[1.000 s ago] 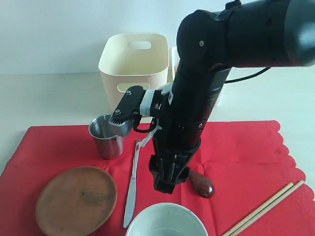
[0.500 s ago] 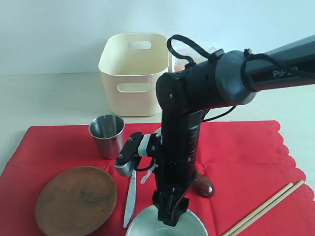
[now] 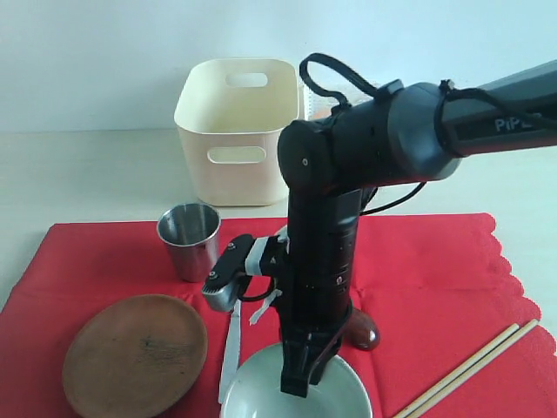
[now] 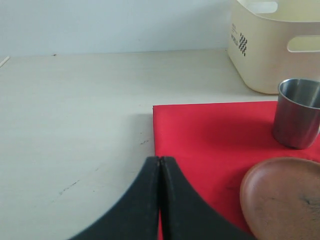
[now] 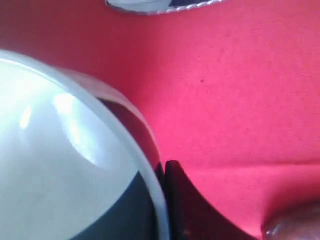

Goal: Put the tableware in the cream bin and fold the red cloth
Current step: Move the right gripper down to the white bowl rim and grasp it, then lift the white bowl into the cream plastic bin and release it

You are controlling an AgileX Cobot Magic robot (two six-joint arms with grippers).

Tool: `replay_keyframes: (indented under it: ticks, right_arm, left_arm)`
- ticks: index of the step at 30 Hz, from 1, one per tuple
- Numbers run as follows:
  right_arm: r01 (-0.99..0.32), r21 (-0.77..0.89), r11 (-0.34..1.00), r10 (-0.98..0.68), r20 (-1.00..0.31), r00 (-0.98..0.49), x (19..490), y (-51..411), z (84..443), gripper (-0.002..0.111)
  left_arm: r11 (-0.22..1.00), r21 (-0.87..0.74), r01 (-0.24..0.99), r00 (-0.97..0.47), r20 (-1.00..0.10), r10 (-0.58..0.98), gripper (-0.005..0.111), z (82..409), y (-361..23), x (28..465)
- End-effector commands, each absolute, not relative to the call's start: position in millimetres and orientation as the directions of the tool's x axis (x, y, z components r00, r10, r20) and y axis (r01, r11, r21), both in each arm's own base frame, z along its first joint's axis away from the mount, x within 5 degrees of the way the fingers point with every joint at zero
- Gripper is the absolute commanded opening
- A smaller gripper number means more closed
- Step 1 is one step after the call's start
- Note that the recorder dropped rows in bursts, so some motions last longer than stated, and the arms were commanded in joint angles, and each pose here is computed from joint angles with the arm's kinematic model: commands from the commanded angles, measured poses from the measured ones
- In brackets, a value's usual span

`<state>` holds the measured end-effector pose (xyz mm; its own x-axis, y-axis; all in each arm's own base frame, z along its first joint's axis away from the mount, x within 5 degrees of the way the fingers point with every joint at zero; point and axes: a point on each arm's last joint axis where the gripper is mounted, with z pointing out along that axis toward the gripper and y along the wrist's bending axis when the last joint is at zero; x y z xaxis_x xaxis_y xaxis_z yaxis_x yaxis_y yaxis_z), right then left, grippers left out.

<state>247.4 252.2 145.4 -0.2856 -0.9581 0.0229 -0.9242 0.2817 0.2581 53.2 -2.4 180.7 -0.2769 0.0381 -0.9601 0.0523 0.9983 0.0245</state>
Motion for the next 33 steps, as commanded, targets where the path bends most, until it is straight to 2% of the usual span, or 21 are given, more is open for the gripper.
replay_keyframes:
  ticks: [1,5,10,14,17,19,21,26,29,33]
  right_arm:
    - [-0.948,0.214,0.236,-0.966,-0.055,-0.253,246.1,250.0,172.4,0.000]
    - [-0.975,0.142,0.171,-0.970,-0.151,-0.192,244.5,248.0,201.1,0.000]
    - [-0.982,-0.016,0.188,-0.930,-0.324,-0.173,248.7,249.2,235.8,0.000]
    - [-0.950,-0.184,0.251,-0.856,-0.501,-0.130,258.8,251.4,265.4,0.000]
    - [-0.893,-0.266,0.362,-0.763,-0.636,-0.120,269.3,251.7,286.4,0.000]
    - [-0.813,-0.251,0.525,-0.628,-0.759,-0.172,284.3,247.5,301.1,0.000]
    - [-0.754,-0.218,0.620,-0.537,-0.818,-0.206,300.2,240.2,313.3,0.000]
    - [-0.633,-0.072,0.771,-0.350,-0.878,-0.327,352.7,229.6,334.5,0.000]
    - [-0.606,-0.063,0.793,-0.332,-0.878,-0.344,384.7,230.3,331.7,0.000]
    - [-0.587,-0.057,0.808,-0.335,-0.864,-0.377,433.5,236.9,310.3,0.000]
  left_arm:
    - [0.998,0.015,0.053,-0.266,-0.964,0.029,0.000,181.0,-2.7,53.1]
    - [0.998,0.015,0.053,-0.266,-0.964,0.029,0.000,181.0,-2.7,53.1]
    - [0.998,0.015,0.053,-0.266,-0.964,0.029,0.000,181.0,-2.7,53.1]
    - [0.998,0.015,0.053,-0.266,-0.964,0.029,0.000,181.0,-2.7,53.1]
    - [0.998,0.015,0.053,-0.266,-0.964,0.029,0.000,181.0,-2.7,53.1]
    - [0.998,0.015,0.053,-0.266,-0.964,0.029,0.000,181.0,-2.7,53.1]
    - [0.998,0.015,0.053,-0.266,-0.964,0.029,0.000,181.0,-2.7,53.1]
    - [0.998,0.015,0.053,-0.266,-0.964,0.029,0.000,181.0,-2.7,53.1]
    - [0.998,0.015,0.053,-0.266,-0.964,0.029,0.000,181.0,-2.7,53.1]
    - [0.998,0.015,0.053,-0.266,-0.964,0.029,0.000,181.0,-2.7,53.1]
